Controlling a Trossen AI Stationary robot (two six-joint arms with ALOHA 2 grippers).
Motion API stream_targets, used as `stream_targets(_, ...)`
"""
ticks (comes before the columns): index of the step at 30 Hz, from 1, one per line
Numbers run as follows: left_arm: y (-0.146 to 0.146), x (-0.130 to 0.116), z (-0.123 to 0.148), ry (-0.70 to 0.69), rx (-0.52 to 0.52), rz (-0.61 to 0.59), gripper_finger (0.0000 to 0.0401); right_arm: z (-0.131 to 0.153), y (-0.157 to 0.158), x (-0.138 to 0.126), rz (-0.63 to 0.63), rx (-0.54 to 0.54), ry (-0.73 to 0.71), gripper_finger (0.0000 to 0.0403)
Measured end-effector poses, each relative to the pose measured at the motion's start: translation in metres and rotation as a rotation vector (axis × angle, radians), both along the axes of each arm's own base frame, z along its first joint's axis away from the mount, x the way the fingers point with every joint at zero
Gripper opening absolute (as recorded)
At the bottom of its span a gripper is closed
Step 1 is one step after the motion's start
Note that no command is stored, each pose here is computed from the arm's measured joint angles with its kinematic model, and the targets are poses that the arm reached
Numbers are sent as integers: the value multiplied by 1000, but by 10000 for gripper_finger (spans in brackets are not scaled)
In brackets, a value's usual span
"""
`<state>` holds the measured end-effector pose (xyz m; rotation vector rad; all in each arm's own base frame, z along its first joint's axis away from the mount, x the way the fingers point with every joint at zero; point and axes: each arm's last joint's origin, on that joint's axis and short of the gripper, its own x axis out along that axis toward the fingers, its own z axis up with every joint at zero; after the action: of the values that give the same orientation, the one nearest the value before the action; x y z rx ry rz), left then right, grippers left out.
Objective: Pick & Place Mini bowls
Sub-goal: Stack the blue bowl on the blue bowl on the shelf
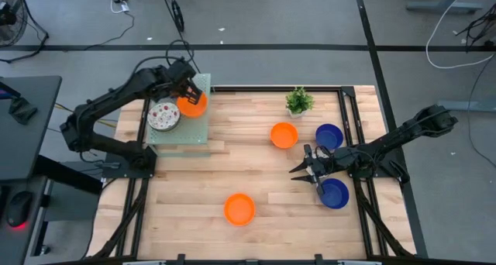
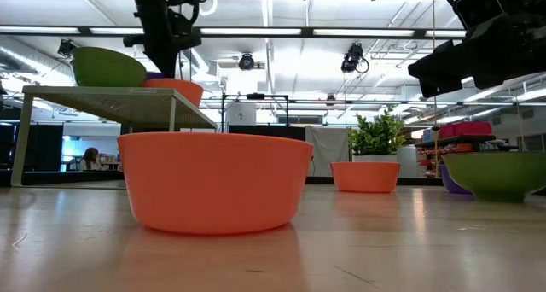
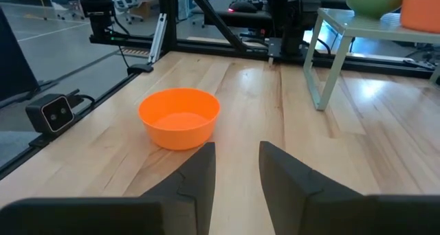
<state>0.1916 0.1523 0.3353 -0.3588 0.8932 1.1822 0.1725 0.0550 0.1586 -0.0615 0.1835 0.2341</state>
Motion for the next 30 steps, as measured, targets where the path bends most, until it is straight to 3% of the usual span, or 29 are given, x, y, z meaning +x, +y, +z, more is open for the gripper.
stream_targets(11, 2, 2, -6, 2, 24, 3, 9, 0, 0, 0, 0, 0, 1, 114)
stream_targets(30, 4, 4, -4, -6, 50, -2, 58, 0, 0, 0, 0, 2, 2, 114)
